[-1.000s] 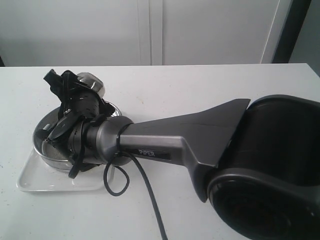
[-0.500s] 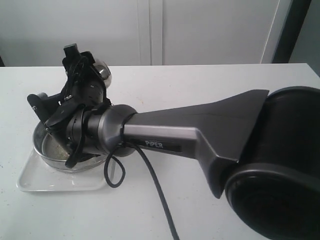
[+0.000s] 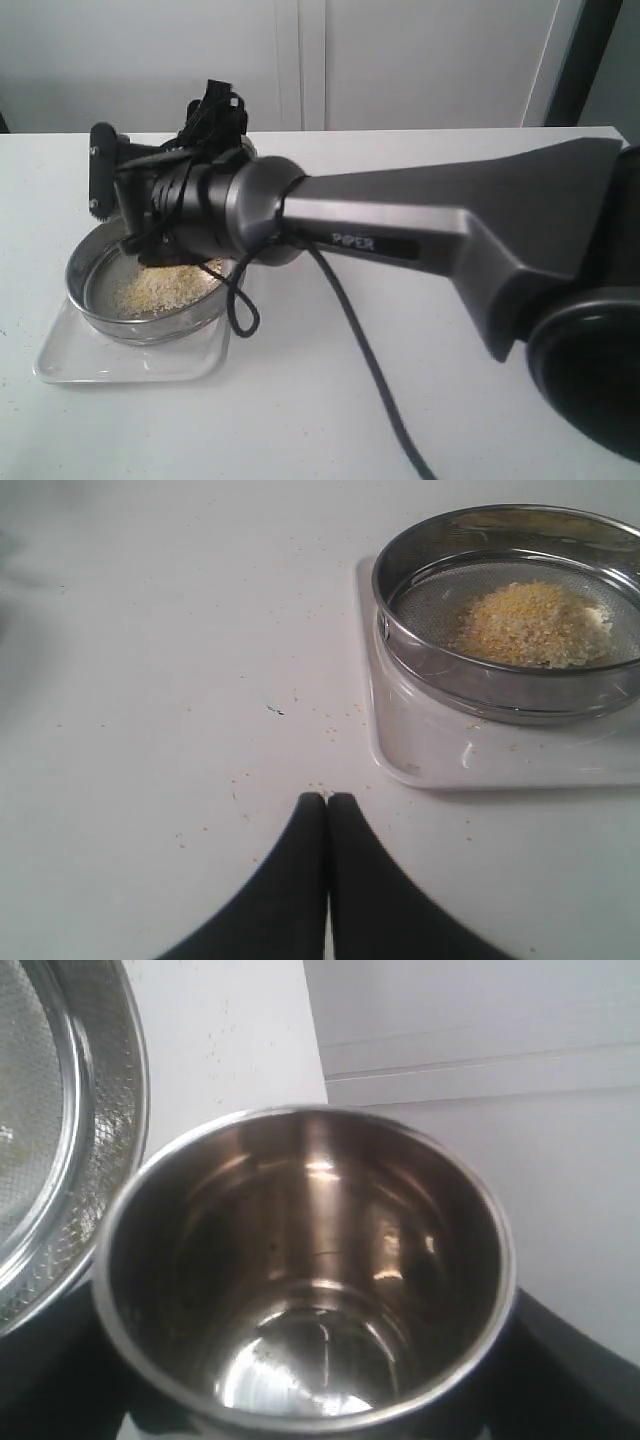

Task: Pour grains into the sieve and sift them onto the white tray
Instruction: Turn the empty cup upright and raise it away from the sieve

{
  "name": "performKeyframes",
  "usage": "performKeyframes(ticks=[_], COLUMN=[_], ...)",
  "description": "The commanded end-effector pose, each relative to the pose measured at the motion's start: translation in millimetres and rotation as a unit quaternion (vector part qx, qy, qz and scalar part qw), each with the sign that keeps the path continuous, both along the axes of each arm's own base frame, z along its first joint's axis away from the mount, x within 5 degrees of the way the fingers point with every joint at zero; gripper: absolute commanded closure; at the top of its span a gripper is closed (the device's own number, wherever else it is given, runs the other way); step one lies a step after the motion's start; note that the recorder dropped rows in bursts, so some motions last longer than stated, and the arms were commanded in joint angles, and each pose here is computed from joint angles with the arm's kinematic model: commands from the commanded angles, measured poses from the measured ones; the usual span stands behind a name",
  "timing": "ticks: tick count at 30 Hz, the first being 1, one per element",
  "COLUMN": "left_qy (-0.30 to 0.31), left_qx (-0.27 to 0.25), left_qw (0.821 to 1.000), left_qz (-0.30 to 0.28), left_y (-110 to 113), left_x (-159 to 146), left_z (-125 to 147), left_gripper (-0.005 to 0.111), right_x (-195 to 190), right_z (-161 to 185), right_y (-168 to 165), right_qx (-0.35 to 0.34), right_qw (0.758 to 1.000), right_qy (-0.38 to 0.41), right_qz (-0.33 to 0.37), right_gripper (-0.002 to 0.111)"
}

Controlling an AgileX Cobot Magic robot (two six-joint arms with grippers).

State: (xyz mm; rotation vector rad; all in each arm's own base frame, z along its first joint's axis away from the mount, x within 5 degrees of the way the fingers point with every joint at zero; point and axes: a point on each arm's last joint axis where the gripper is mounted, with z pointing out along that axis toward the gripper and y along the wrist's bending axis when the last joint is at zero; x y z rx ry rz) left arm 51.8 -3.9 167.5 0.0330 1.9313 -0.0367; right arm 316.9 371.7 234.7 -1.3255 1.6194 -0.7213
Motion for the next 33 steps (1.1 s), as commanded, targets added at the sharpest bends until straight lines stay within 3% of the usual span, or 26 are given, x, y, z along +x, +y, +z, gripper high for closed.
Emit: performKeyframes(ticks=[1,12,33], left_qy=[-0.001,-0.001,-0.001], left_qx=[-0.004,-0.004,-0.004], left_qw=[1.0,1.0,1.0], left_qz=[0.0,0.0,0.0], left_y=[-0.2,-0.2,-0.2], left_x=[-0.1,-0.1,-0.1], left_z=[-1.0,-1.0,-1.0], left_gripper=[0.107,0.107,0.107], right_x=[7.0,20.5,35.2], right_z=[27.6,64.8,69.8], right_y=[-19.2,-76.9,-198.3], right_qx=[0.091,0.18,0.338], right_qw=[0.995,0.974,0.914], right_qy=[0.045,0.126,0.173], right_qz=[-0.022,-0.047,-0.141], right_gripper=[0.108,0.108,0.108])
